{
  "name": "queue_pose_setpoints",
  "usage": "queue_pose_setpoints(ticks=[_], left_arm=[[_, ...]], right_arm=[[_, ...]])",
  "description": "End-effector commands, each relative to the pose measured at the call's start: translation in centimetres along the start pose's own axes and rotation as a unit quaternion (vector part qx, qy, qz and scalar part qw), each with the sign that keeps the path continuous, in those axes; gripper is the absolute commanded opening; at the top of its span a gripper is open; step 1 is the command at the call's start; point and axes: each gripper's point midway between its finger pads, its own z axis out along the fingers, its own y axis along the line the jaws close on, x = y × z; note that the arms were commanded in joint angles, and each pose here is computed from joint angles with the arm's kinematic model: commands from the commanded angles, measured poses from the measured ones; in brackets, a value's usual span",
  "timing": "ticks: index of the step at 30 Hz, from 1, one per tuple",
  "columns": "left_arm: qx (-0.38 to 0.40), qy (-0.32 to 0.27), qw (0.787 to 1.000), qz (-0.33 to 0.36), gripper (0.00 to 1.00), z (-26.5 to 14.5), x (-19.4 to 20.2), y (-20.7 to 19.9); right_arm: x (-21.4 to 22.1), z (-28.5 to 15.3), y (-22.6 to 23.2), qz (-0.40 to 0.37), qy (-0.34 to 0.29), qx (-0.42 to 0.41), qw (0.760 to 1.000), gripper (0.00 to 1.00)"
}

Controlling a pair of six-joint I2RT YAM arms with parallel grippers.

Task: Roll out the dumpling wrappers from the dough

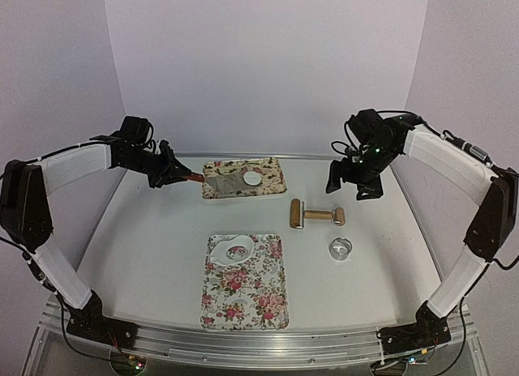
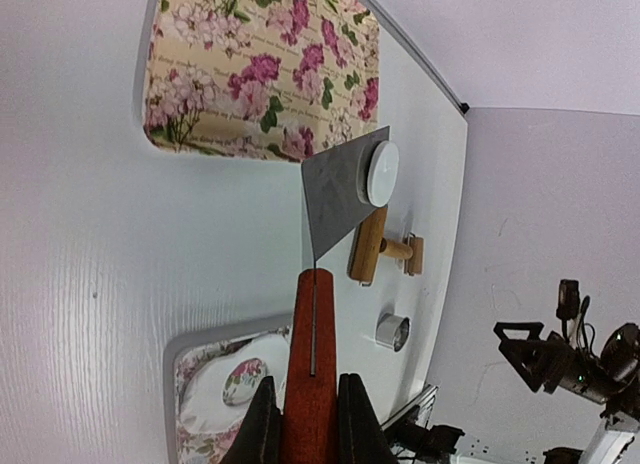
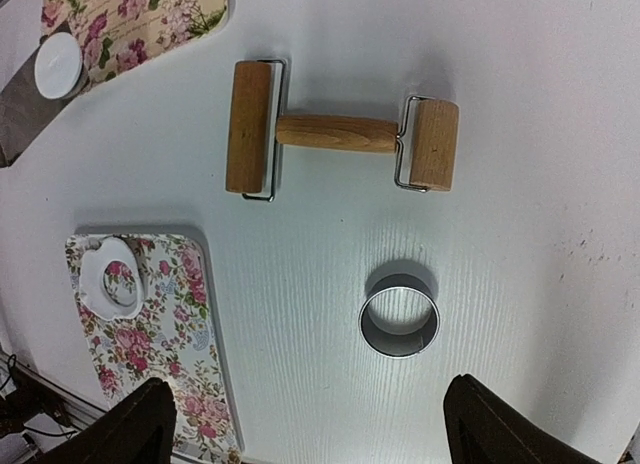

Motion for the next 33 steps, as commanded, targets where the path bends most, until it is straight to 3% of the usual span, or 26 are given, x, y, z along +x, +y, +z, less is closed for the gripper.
queue_pose_setpoints(ticks=[1,19,33], left_arm=[[0.019,-0.06,0.996,0.06,0.0,0.1,-5.0,-2.9],[-0.033,-0.091,0.978,0.183,0.0,4.4,-9.8,-1.8],[-0.098,-0.124,0.941,0.3,0.0,5.1,-9.5,-3.8]], right_arm=[[-0.2,-1.9,-0.4,0.016,-0.029,-0.002,0.999,0.94],[0.2,-3.5,-1.6,0.064,-0.057,0.009,0.996,0.95],[0.9,-3.7,-2.1,0.085,-0.057,0.009,0.995,0.95]])
